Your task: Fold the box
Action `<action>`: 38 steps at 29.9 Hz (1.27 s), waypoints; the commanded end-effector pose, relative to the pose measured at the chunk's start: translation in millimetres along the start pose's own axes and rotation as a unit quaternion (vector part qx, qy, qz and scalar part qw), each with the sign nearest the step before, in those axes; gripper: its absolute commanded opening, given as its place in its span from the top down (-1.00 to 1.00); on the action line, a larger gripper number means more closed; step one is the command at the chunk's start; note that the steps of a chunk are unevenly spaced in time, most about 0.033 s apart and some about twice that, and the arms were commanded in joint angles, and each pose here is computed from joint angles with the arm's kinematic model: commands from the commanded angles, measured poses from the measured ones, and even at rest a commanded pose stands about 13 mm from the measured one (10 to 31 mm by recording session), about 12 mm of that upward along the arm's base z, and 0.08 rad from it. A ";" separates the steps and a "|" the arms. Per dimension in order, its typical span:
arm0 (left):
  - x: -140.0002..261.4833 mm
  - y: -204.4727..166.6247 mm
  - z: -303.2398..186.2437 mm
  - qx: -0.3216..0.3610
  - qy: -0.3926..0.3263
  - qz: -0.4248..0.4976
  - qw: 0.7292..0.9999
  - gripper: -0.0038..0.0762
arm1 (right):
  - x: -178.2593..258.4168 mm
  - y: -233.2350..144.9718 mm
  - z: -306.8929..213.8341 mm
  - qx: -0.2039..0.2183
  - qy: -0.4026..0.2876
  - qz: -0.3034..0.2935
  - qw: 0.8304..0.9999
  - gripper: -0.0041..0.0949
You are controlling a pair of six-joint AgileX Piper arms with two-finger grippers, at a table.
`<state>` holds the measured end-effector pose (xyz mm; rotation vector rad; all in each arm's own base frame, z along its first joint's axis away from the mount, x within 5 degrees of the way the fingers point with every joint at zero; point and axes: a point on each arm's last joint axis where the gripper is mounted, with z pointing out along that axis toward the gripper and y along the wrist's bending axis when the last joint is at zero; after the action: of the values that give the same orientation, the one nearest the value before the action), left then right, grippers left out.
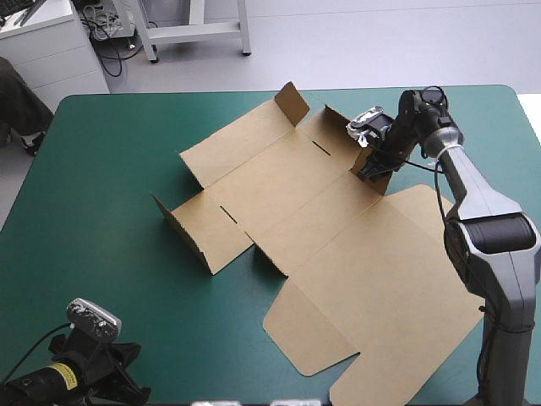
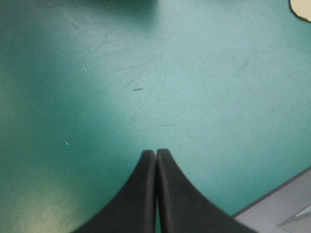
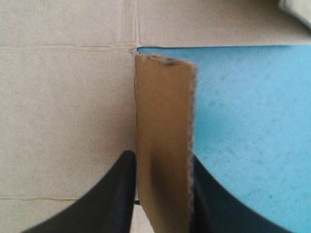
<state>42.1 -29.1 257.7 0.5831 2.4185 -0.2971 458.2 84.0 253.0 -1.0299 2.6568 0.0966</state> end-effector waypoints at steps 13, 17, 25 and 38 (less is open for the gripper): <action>-8.7 -0.9 -4.8 0.003 -0.029 -0.003 1.000 0.98 | -22.4 -1.9 -64.5 0.064 -0.109 -0.082 0.989 0.96; -8.7 -0.9 -4.8 0.003 -0.029 -0.003 1.000 0.98 | -35.0 6.3 -87.3 0.051 -0.167 -0.159 0.972 0.96; -8.7 -0.9 -4.8 0.003 -0.029 -0.003 1.000 0.98 | -60.7 42.2 -110.9 0.053 -0.240 -0.340 0.908 0.96; -8.7 -0.9 -4.8 0.003 -0.029 -0.003 1.000 0.98 | -76.3 83.8 -107.4 0.037 -0.245 -0.425 0.871 0.96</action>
<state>42.2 -29.0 257.7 0.5833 2.4184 -0.2957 446.2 177.9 329.7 -1.8207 1.6909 0.0843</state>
